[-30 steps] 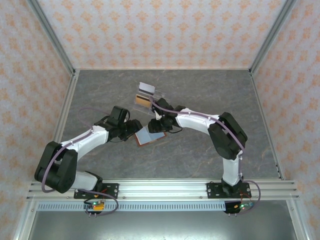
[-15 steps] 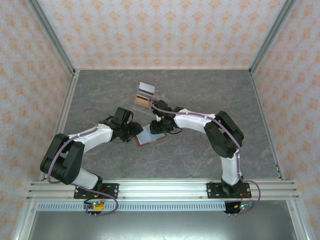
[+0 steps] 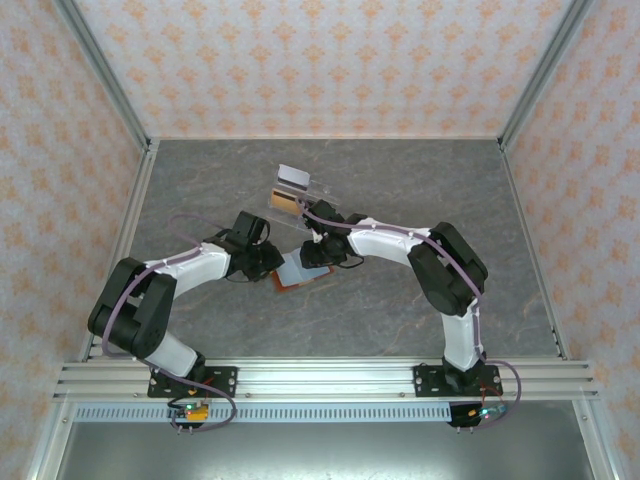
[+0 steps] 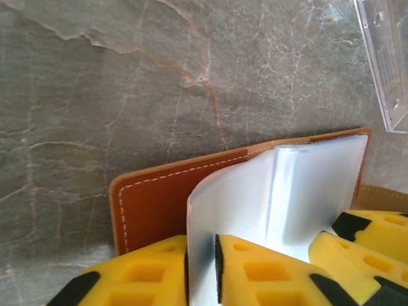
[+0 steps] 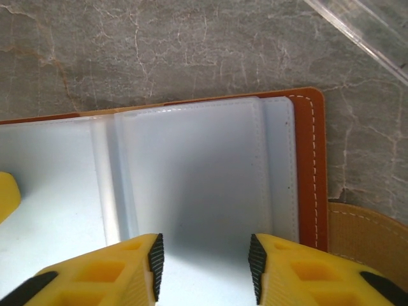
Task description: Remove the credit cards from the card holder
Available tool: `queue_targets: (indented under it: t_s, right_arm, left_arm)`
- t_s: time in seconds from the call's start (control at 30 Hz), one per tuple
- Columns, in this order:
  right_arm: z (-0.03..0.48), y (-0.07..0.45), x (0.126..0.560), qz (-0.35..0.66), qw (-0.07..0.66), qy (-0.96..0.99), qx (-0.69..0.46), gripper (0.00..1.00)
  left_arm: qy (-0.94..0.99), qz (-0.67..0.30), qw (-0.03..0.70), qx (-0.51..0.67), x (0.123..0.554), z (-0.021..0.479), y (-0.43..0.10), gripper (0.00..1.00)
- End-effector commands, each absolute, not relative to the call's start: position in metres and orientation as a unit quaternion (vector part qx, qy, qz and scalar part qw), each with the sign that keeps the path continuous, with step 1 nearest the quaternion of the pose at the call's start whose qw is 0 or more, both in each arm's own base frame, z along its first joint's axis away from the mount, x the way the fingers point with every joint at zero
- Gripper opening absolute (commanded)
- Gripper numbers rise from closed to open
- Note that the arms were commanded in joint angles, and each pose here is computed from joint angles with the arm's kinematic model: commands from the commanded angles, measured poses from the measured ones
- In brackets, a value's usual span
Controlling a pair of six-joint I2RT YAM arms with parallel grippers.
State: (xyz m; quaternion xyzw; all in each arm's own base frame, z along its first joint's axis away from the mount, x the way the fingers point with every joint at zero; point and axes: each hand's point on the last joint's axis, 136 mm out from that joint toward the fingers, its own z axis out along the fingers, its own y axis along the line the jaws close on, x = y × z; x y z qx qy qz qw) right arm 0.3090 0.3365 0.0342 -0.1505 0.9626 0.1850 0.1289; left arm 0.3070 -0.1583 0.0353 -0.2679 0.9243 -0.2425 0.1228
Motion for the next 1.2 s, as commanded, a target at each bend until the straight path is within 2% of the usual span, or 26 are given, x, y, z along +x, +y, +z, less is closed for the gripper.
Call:
queue_targets:
  t_s: [0.0, 0.17, 0.37, 0.5, 0.63, 0.73, 0.9, 1.03, 1.17]
  right_arm:
    - [0.016, 0.325, 0.305, 0.155, 0.112, 0.97, -0.152, 0.37]
    - [0.014, 0.325, 0.303, 0.156, 0.108, 0.97, -0.152, 0.34]
    - [0.014, 0.329, 0.302, 0.165, 0.104, 0.969, -0.153, 0.34]
    - [0.023, 0.327, 0.302, 0.167, 0.112, 0.968, -0.149, 0.34]
    - [0.054, 0.323, 0.303, 0.183, 0.147, 0.963, -0.135, 0.41]
    - [0.082, 0.325, 0.3, 0.216, 0.174, 0.951, -0.138, 0.5]
    - [0.127, 0.305, 0.312, 0.23, 0.235, 0.939, -0.104, 0.58]
    - [0.164, 0.261, 0.332, 0.178, 0.324, 0.928, -0.051, 0.7]
    - [0.207, 0.199, 0.347, 0.097, 0.424, 0.901, 0.011, 0.84]
  left_arm:
    - [0.922, -0.27, 0.137, -0.242, 0.317, 0.047, -0.174, 0.12]
    - [0.918, -0.298, 0.143, -0.219, 0.322, 0.056, -0.189, 0.0]
    - [0.917, -0.311, 0.137, -0.208, 0.326, 0.055, -0.198, 0.0]
    - [0.931, -0.279, 0.138, -0.188, 0.327, 0.056, -0.193, 0.0]
    - [0.949, -0.241, 0.145, -0.145, 0.334, 0.064, -0.187, 0.01]
    - [0.954, -0.227, 0.141, -0.134, 0.339, 0.068, -0.187, 0.14]
    - [0.956, -0.206, 0.154, -0.139, 0.345, 0.083, -0.179, 0.46]
    - [0.953, -0.174, 0.199, -0.15, 0.355, 0.113, -0.156, 0.64]
    - [0.941, -0.129, 0.257, -0.18, 0.359, 0.145, -0.115, 0.78]
